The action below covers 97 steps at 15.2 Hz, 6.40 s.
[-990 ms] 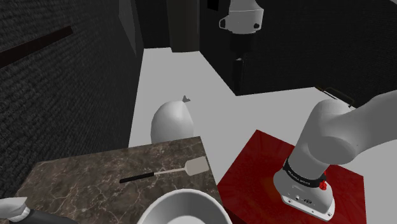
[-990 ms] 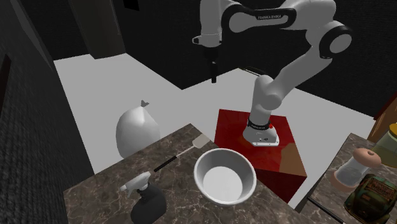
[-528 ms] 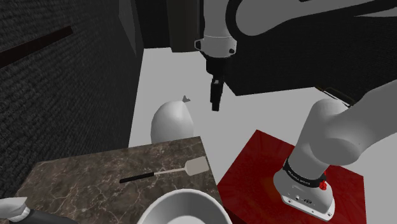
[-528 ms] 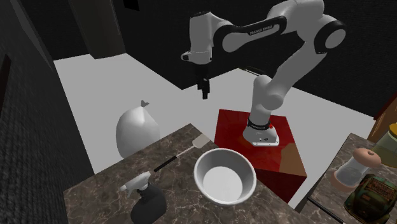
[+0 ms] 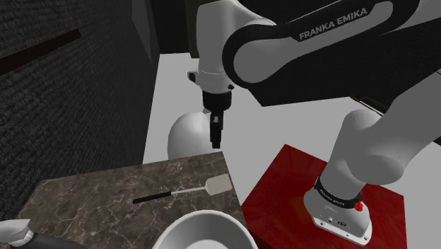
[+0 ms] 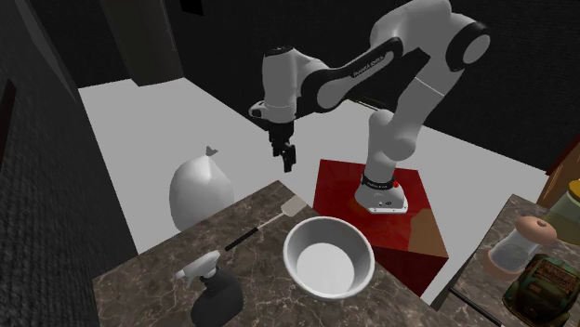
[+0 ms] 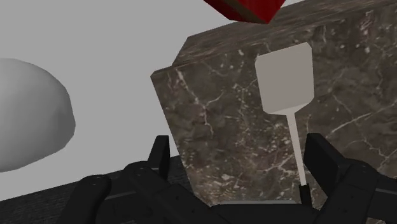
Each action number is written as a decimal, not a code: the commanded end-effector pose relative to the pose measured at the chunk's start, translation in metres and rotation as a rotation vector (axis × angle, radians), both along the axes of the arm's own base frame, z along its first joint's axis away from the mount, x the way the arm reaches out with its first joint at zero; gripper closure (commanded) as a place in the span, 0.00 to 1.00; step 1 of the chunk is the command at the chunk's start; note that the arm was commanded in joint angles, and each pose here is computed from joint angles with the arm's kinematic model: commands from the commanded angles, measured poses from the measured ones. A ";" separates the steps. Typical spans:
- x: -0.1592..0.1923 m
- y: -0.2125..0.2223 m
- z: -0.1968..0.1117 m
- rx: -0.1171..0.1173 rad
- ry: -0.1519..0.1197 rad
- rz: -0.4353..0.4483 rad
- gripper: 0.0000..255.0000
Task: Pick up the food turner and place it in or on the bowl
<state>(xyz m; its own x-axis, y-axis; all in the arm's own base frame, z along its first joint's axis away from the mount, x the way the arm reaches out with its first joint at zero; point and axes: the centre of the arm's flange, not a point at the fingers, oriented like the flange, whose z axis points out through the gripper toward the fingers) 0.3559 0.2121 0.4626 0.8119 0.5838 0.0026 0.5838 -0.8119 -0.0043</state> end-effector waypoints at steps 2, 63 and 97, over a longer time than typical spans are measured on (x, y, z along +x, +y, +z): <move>0.005 0.033 -0.023 0.012 -0.013 0.065 0.00; 0.013 0.134 0.013 0.041 -0.049 0.258 1.00; -0.178 0.248 -0.024 0.041 -0.049 0.258 1.00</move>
